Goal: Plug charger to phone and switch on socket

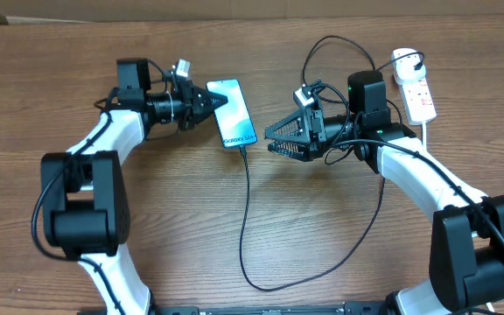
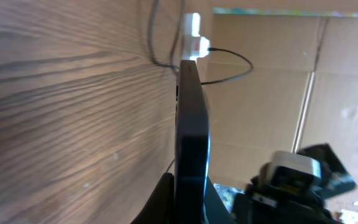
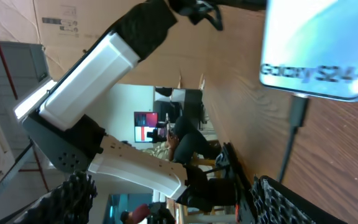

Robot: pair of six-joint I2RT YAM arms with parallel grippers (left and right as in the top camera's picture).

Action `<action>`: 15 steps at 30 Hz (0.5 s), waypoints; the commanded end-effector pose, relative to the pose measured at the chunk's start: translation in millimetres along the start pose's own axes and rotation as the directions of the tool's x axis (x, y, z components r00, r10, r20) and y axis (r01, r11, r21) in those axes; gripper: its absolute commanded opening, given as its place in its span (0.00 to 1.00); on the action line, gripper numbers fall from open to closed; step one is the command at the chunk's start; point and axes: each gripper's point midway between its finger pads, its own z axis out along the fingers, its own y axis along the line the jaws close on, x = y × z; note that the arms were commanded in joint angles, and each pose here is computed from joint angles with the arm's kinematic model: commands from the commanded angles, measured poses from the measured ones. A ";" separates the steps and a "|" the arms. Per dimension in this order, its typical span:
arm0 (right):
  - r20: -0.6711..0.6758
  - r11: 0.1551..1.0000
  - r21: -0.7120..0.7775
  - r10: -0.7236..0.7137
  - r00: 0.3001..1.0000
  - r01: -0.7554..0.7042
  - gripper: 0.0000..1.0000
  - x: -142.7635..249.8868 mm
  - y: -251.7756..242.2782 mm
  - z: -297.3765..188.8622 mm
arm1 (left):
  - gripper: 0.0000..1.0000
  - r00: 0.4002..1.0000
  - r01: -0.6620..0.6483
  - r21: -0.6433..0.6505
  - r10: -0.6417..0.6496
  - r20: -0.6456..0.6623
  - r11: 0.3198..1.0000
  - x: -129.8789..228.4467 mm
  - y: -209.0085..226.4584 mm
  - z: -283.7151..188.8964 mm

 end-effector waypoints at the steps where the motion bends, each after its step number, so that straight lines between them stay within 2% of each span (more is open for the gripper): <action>1: 0.025 0.998 0.014 -0.061 0.998 0.061 0.82 -6.0 9.2 -2.3 | 0.04 1.000 0.006 0.001 -0.006 -0.030 1.000 0.7 19.6 11.3; 8: 0.028 0.998 0.018 -0.061 0.998 0.060 0.81 -6.6 8.6 -2.3 | 0.05 0.999 0.037 -0.003 -0.037 -0.038 0.999 -3.4 51.5 22.5; 15: 0.028 0.998 0.018 -0.061 0.998 0.060 0.81 -6.6 8.6 -2.3 | 0.05 0.998 -0.056 -0.010 0.056 0.018 0.998 -19.5 53.7 24.9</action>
